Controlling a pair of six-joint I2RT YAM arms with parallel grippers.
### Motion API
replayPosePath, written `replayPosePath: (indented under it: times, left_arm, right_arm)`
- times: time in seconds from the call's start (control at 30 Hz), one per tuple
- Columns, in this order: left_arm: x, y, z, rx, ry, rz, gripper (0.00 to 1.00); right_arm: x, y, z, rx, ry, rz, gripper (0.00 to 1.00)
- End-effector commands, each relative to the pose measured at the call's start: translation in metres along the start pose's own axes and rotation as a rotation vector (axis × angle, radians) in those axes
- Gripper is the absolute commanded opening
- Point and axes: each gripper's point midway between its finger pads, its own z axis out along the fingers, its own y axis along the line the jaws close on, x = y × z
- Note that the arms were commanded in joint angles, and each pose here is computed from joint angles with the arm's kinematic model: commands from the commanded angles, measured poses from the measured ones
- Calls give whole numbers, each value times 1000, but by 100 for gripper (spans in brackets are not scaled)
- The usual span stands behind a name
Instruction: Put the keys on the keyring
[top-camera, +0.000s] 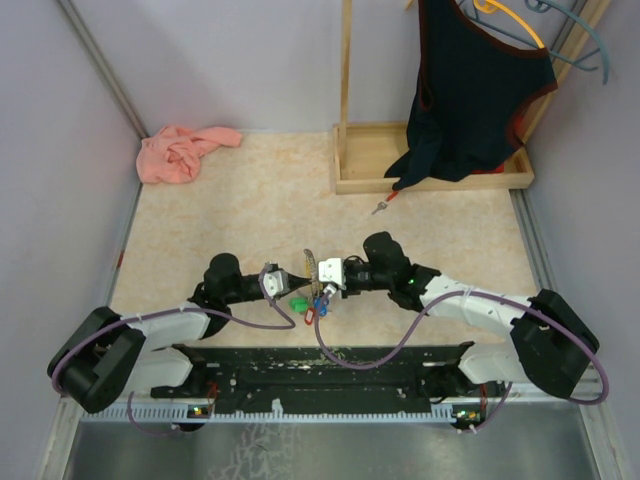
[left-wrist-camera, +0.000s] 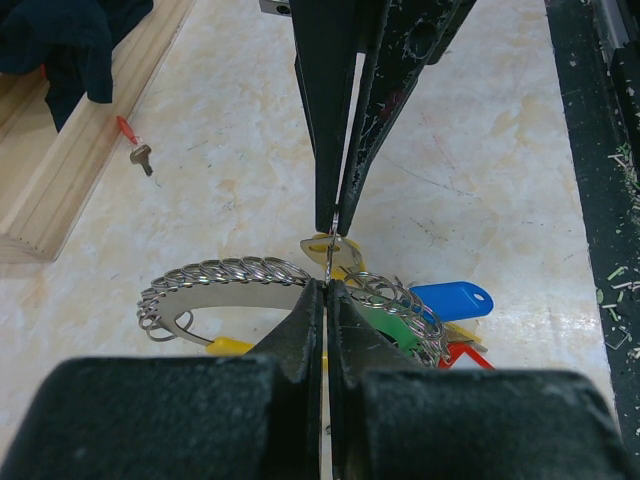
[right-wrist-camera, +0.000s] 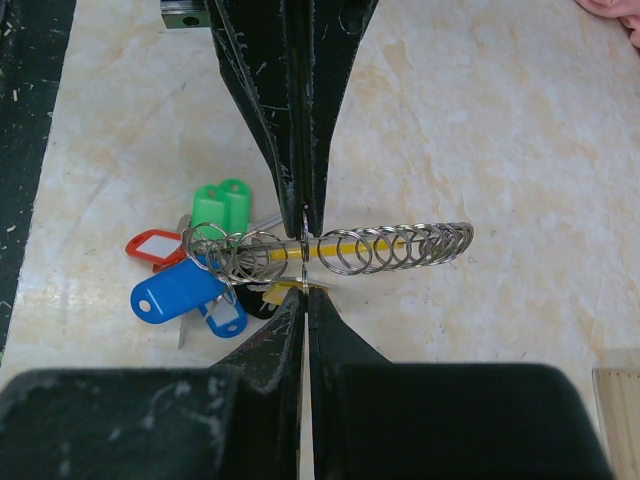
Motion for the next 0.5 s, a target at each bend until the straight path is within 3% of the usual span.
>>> replayPosePath:
  times: [0.0,0.47]
  left_arm:
    - [-13,5,3,12,-39,19,0]
    - [-13,3,4,24,-43,18,0]
  right_arm:
    - [-38,-22,-2,51,-95,-55,0]
    - [-40,-18,2,28,-98,-51,0]
